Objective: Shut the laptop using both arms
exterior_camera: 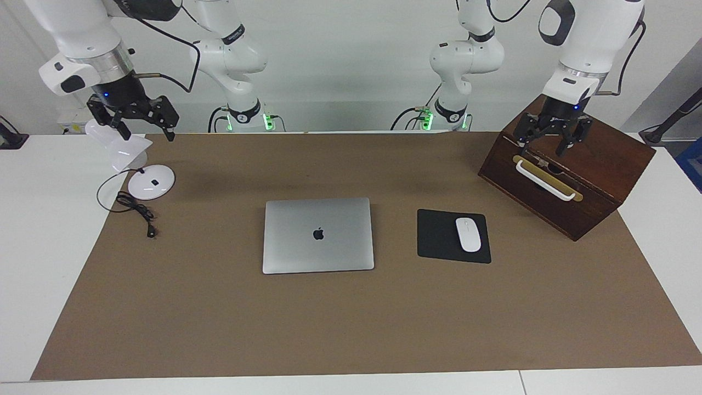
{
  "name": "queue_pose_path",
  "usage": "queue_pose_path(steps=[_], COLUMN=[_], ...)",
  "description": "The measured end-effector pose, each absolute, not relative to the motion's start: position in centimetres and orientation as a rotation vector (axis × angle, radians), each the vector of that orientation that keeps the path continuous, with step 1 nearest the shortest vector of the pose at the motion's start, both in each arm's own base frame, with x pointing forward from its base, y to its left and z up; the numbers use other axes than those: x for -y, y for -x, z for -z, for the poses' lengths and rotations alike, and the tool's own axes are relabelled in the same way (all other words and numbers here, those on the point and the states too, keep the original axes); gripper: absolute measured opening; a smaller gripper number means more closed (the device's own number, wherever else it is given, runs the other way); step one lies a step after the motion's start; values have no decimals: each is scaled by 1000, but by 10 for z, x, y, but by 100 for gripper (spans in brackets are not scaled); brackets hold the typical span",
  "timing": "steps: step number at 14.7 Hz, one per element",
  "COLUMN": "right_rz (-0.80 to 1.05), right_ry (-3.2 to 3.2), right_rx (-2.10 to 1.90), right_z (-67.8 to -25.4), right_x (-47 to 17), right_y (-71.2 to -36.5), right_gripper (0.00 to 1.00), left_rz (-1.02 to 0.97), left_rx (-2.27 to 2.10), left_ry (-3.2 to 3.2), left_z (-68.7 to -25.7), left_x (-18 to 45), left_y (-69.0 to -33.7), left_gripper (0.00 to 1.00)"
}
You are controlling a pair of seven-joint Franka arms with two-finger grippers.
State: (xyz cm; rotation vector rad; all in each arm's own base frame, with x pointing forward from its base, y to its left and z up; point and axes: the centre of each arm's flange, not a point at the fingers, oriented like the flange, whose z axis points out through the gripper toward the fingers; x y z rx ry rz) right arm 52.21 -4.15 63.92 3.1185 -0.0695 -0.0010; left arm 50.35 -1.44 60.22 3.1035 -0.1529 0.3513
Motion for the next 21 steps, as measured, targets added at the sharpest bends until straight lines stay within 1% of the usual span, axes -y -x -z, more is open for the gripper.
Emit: queue_pose_path(steps=[3,6,8,10,13,16,18,21], right_rz=[-2,-3,-3,-3,-4,-5,-6,-7], right_ry=[-3118,-3118,-3118,-3118,-3118,-3118,-3118,-3118], right_rx=[70,70,71,73,74,76,77,82], right_z=[-640,-641,-641,-641,-641,-641,-642,-642], right_x=[42,42,42,43,43,44,44,45], right_y=[-521,-521,-521,-521,-521,-521,-520,-520], right_gripper=[100,100,100,100,100,100,100,100], left_rz=[-323,-289,-260,-218,-141,-45,15,17], left_rx=[103,75,58,51,46,33,39,55], left_ry=[-3106,-3111,-3113,-3116,-3119,-3119,-3117,-3117], left_z=[-619,-643,-650,-644,-623,-606,-605,-610], left_x=[6,-2,-8,-11,-12,-17,-15,-9], left_y=[-511,-525,-534,-543,-556,-559,-554,-553], left_gripper=[100,100,100,100,100,100,100,100])
